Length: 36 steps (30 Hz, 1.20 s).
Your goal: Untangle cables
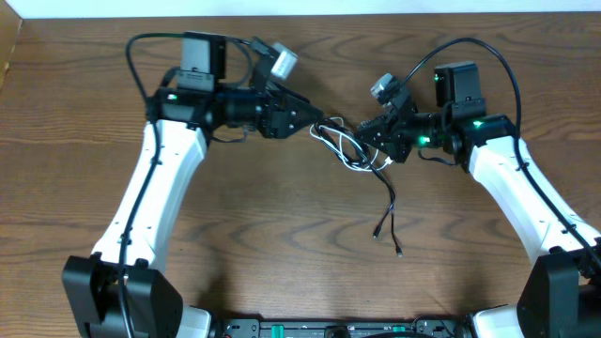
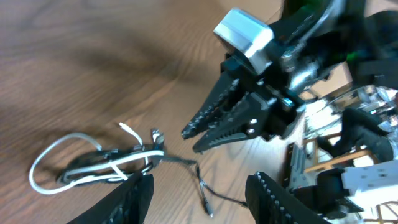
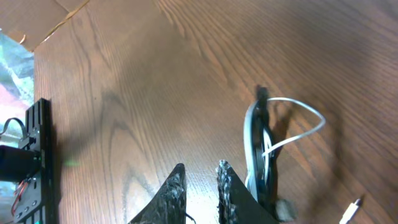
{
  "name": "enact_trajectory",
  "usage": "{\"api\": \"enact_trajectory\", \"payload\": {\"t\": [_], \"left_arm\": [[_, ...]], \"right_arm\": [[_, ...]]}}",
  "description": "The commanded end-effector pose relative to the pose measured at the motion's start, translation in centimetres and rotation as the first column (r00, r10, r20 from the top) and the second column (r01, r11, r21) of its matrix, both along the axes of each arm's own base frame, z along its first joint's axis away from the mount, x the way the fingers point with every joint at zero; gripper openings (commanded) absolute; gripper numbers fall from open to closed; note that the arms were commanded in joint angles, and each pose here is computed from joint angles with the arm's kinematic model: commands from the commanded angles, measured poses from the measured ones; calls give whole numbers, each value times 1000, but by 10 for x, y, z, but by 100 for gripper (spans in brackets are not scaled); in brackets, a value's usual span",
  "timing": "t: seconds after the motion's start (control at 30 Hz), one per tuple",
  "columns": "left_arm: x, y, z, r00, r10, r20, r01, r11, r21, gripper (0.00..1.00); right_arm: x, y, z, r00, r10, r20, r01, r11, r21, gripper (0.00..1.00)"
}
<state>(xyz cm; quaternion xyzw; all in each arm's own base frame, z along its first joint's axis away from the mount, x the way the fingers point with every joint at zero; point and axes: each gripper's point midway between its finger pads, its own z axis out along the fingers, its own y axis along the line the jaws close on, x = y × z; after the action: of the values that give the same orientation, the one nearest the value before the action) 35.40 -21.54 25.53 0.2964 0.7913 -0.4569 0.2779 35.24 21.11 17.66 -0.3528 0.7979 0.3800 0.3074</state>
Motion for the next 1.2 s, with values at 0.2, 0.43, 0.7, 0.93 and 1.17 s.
{"api": "enact_trajectory", "payload": {"t": [0.2,0.43,0.7,0.93,1.17], "left_arm": [[36,4,-70,990,138,-43,-124,963,241,53],[75,-8,-98,970,229,-82,-209,958,197,56],[107,-28,-96,963,270,-12,-252,913,320,56],[132,-54,-113,981,187,45,-186,869,458,60],[144,-74,-164,992,114,46,-122,864,489,59]], "right_arm": [[13,-24,-6,984,-150,-93,148,989,-30,21],[34,-73,-22,891,-409,-197,392,912,-119,40],[39,-87,-22,865,-452,-217,437,892,-118,49],[35,-87,-25,860,-452,-236,433,892,-129,49],[24,-90,-35,837,-469,-283,434,883,-180,49]]}}
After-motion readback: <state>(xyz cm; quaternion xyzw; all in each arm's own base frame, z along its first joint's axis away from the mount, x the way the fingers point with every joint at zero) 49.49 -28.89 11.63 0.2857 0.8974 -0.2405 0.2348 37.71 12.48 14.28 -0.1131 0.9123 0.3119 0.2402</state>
